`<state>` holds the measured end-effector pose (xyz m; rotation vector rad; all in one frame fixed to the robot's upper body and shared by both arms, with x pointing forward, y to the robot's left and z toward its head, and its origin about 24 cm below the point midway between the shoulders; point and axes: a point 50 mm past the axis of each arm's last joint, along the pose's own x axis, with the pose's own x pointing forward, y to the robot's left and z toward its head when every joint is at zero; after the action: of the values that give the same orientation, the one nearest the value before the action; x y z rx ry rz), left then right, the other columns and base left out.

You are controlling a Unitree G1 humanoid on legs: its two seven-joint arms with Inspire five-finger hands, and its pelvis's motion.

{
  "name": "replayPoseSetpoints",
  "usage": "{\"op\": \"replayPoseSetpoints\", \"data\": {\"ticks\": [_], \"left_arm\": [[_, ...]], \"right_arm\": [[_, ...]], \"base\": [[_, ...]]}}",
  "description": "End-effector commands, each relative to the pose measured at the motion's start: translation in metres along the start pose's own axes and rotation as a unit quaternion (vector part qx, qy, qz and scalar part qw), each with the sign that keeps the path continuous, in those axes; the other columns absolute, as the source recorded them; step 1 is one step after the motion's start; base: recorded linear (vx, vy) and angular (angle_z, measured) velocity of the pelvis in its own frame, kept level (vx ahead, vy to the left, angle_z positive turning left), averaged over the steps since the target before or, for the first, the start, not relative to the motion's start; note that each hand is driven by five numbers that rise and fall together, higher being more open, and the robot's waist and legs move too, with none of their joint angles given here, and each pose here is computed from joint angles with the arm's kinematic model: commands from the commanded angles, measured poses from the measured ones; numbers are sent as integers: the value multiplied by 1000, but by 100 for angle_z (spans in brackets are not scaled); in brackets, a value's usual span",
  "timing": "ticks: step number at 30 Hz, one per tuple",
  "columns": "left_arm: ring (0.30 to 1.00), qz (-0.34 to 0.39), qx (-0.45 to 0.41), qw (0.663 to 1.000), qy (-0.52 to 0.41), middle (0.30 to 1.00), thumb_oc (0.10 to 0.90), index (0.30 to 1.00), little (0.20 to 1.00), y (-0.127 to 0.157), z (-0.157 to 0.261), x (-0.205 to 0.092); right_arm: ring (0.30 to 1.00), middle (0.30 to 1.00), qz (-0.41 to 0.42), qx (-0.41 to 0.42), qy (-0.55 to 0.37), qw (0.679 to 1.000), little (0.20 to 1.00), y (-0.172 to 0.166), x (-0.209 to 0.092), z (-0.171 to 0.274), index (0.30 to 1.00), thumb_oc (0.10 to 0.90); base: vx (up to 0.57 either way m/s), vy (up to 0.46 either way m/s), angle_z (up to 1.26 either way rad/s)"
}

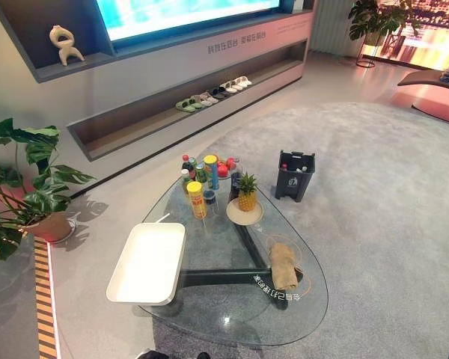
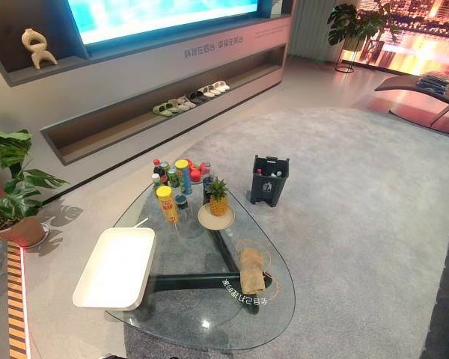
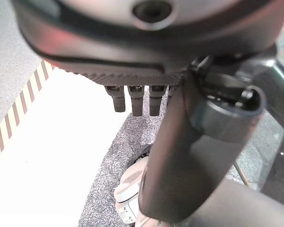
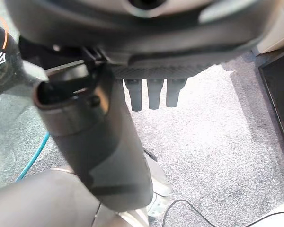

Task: Wipe the table with a cloth and put it in the basket.

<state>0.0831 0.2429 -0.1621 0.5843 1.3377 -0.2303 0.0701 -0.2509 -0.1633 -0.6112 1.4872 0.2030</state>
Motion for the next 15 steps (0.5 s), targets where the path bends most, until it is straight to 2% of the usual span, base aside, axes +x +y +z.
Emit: {"op": "replayPoseSetpoints", "data": {"ticks": [1,8,12,15], "left_arm": [[900,44,-32,998,-25,900,800,900,900,25,23,0],[900,71,-70,995,-28,900,800,900,900,36,23,-1],[900,102,-106,986,-81,900,800,900,900,52,61,-5],[900,113,-116,982,-97,900,800,900,900,58,72,-7]], "right_arm": [[900,900,-41,-18,14,999,900,-30,-3,9,900,800],[900,900,-55,-67,26,996,900,-39,-4,1,900,800],[900,900,-84,-112,5,990,900,-53,-8,29,900,800],[900,900,-96,-119,-1,988,900,-59,-10,35,900,800]], "base": [[0,0,0],[33,14,0],[-218,36,-3],[-154,8,2]]}}
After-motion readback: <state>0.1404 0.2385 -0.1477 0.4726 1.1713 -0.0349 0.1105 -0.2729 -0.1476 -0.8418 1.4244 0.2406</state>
